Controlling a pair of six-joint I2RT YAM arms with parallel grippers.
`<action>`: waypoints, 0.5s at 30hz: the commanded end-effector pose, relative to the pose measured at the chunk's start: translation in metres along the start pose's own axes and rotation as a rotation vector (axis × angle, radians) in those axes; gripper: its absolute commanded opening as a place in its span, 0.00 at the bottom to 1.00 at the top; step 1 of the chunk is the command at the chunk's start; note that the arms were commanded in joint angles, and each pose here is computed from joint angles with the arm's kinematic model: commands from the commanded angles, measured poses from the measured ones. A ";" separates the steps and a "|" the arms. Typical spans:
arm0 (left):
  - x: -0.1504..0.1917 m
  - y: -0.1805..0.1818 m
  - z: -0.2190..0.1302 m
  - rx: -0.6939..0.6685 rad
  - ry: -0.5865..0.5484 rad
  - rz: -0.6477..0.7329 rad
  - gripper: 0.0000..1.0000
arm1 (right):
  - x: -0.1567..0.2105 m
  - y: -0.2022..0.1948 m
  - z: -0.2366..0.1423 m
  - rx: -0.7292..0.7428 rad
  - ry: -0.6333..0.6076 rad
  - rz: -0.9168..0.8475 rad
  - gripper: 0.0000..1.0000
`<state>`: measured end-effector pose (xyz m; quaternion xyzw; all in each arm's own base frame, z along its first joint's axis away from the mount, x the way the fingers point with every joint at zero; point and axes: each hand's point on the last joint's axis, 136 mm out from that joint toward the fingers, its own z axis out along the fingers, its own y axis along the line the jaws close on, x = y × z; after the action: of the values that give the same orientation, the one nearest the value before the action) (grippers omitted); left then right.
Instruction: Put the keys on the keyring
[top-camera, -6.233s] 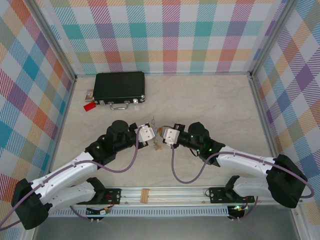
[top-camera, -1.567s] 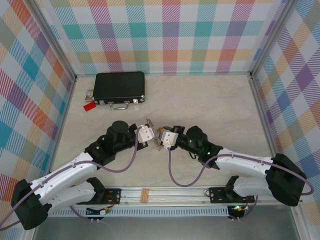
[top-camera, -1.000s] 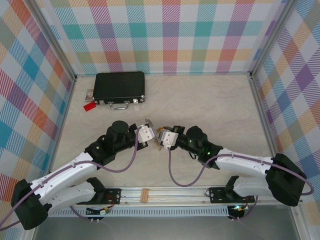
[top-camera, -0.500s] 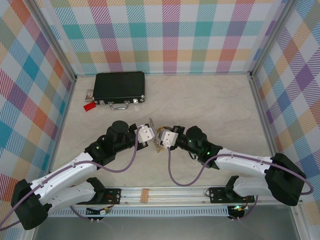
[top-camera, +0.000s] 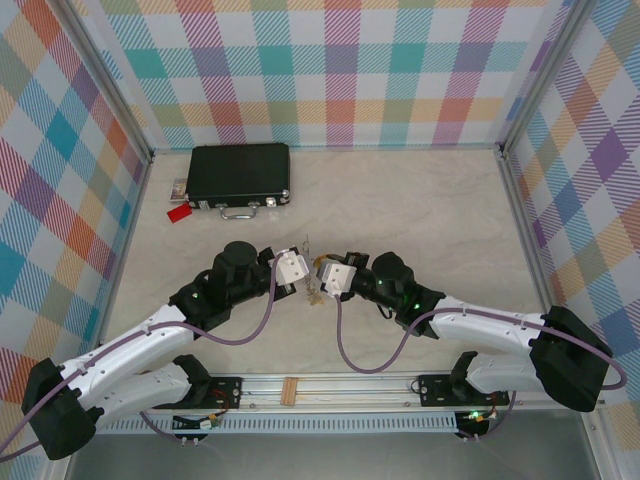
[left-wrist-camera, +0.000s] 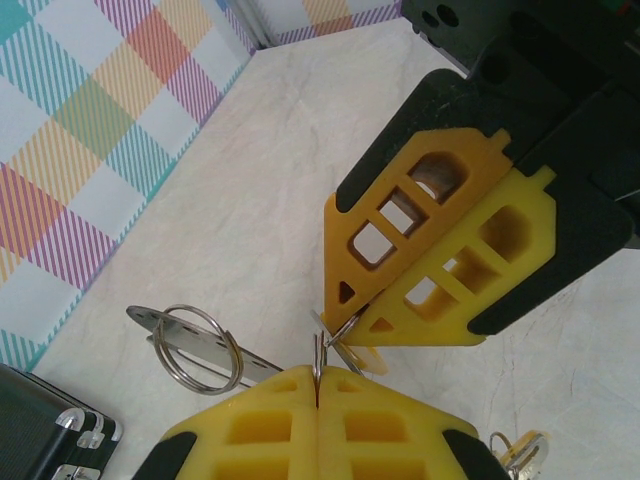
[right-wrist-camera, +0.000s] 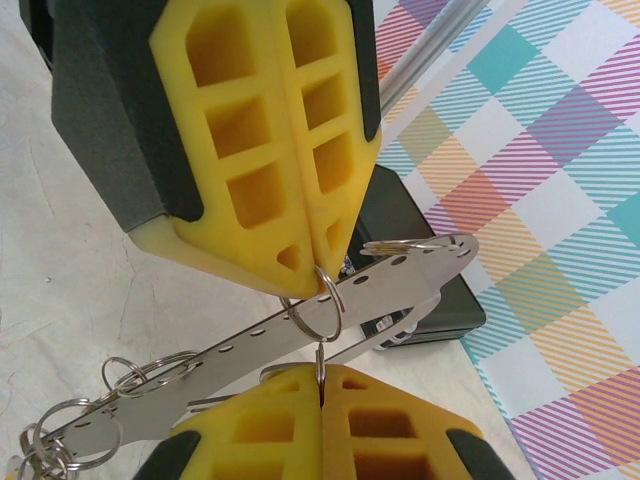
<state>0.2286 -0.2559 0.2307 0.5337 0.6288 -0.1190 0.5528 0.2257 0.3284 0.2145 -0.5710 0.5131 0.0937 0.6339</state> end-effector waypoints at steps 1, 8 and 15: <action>-0.025 0.006 -0.005 -0.012 -0.078 0.002 0.00 | -0.012 -0.005 0.000 0.015 -0.043 0.017 0.00; -0.026 0.004 -0.005 -0.004 -0.079 0.002 0.00 | -0.013 -0.008 0.001 0.027 -0.043 0.021 0.00; -0.026 0.003 -0.005 0.004 -0.080 -0.003 0.00 | -0.014 -0.007 0.001 0.023 -0.048 0.021 0.00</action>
<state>0.2280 -0.2563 0.2307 0.5344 0.6283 -0.1209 0.5523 0.2257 0.3283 0.2147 -0.5680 0.5161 0.0970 0.6337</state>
